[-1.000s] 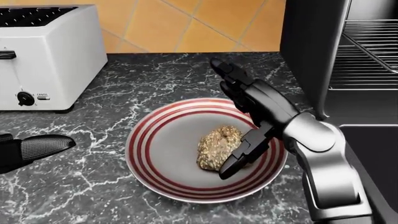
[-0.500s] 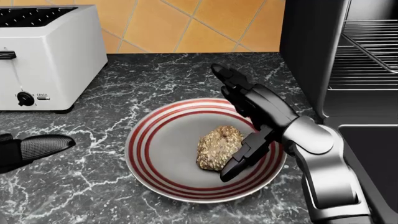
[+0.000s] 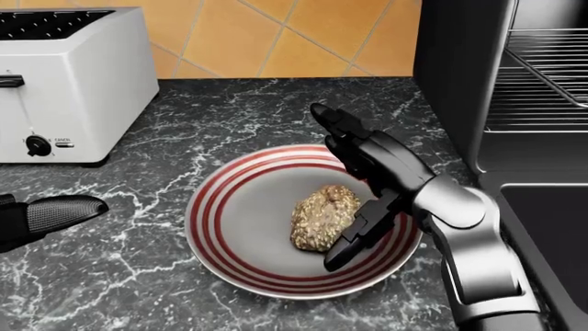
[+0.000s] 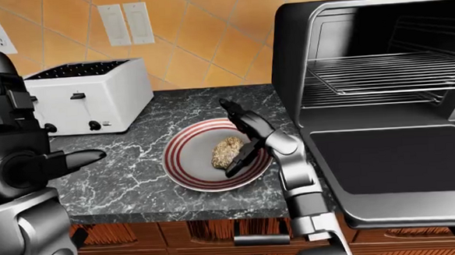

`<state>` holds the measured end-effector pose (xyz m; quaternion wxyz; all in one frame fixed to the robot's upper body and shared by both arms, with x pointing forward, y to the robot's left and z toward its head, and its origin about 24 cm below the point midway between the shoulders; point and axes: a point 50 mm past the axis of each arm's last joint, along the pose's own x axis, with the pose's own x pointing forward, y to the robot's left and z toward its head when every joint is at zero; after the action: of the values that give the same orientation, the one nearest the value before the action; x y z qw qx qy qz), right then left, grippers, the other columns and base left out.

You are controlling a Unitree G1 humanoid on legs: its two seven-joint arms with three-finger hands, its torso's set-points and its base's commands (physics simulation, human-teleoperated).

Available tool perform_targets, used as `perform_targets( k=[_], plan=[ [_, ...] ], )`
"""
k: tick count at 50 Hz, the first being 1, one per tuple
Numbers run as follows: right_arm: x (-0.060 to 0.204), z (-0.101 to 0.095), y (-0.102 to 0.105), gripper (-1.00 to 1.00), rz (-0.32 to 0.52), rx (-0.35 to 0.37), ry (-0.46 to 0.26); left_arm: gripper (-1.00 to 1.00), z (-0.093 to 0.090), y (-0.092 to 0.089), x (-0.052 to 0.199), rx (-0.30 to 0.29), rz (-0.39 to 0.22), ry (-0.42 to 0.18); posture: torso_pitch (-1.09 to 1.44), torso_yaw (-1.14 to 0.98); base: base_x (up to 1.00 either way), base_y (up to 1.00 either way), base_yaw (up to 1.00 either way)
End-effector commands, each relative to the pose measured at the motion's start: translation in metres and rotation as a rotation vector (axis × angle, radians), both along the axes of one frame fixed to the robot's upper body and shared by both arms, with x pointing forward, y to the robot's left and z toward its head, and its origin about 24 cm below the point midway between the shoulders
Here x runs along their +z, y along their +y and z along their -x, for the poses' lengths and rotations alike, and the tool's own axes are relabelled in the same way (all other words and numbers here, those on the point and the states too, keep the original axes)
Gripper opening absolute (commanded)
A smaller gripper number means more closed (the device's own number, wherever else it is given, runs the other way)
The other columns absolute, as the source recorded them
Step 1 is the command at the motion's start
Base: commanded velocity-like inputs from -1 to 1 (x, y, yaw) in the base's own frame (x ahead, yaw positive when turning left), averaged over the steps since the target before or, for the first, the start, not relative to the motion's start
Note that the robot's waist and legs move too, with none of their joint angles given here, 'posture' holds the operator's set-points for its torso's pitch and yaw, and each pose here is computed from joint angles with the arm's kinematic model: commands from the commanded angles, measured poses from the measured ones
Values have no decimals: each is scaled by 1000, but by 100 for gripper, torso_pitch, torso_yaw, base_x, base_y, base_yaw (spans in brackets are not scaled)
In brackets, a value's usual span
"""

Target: Place the bread on the top rack of the toaster oven.

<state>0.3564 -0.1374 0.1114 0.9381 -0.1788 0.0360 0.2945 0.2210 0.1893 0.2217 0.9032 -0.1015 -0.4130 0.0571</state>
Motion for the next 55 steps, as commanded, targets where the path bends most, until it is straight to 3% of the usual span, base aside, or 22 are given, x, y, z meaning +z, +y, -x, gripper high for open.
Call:
perform_targets(
  k=[1,55],
  plan=[
    [24,-4,1,100,-7,5,-104,100,4,-1,10,-5,-11,-58,-33,0,0,0,0],
    [12,-7,-2,100,3,-3,-77,100,1,-1,7,-2,-11,-50,-33,0,0,0,0]
  ],
)
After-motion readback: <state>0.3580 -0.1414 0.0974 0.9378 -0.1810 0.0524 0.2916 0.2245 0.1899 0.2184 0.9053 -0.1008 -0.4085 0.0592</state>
